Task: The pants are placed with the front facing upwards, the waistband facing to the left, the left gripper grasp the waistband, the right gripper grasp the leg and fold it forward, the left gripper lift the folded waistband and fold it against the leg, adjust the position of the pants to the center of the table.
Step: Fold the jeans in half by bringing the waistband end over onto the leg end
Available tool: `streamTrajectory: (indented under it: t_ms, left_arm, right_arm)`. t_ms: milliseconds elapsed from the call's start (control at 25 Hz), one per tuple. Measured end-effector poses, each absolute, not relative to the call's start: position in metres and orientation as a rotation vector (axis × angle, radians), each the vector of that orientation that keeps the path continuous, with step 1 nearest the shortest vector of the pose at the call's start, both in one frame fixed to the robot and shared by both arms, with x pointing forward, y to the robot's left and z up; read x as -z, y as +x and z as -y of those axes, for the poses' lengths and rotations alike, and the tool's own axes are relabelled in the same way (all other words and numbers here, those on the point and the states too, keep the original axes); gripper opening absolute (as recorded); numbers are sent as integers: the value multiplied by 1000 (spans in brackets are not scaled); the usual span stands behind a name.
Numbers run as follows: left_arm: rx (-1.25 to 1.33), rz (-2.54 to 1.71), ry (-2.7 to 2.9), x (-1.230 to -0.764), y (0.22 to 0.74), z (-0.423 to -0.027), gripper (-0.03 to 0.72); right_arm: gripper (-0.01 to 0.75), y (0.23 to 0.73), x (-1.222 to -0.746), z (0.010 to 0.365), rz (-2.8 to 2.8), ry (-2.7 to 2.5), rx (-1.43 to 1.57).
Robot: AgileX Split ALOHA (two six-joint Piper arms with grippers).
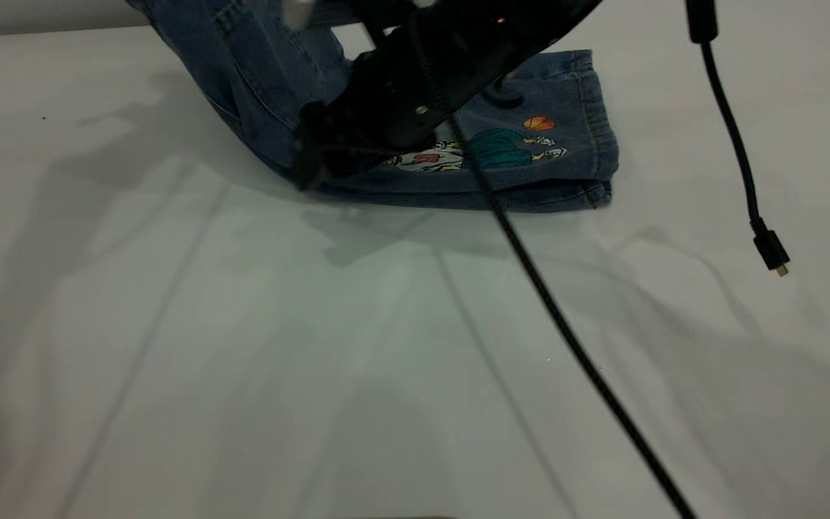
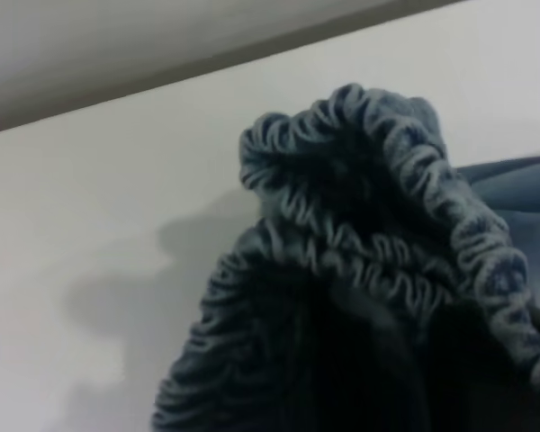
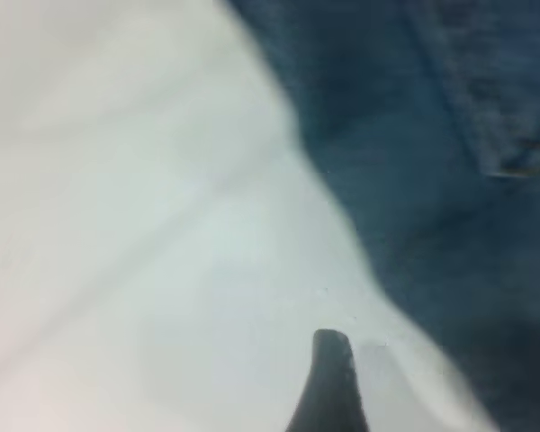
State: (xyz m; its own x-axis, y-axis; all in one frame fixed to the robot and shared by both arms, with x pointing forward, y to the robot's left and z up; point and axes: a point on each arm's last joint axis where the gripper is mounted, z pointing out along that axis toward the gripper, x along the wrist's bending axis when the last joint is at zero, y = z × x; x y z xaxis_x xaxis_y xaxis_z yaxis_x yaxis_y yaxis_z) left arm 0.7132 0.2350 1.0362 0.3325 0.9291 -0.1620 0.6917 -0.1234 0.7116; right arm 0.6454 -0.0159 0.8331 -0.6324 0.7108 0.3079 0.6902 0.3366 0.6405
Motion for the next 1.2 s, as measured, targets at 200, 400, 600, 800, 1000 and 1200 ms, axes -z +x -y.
streamTrajectory:
  t_ms: [200,400,600,800,1000,1200]
  left_arm:
    - [-406,-1370,1911,-1040,708,-211,69]
    - [-390,-1352,1927,-1041,706,-203,69]
    - [-370,-1304,1959,-1040,701,-183,69]
    - [-335,-1217,2003,-1039,690,-144,69]
    - [-329,-1145,2028,-1020,686,-103,69]
    - [-327,-1106,2052,-980,685,-63,69]
  right_arm:
    - [498,644,-849,19,-2626,1288,-1261]
    - [498,653,-904,53,-2679,1233,-1310]
    - [498,668,-942,119,-2642,1434,-1192]
    - [498,680,-969,182,-2471,1635,-1120]
    - [497,684,-985,214,-2357,1716,-1133]
    - [497,683,-1002,226,-2308,1708,-1155]
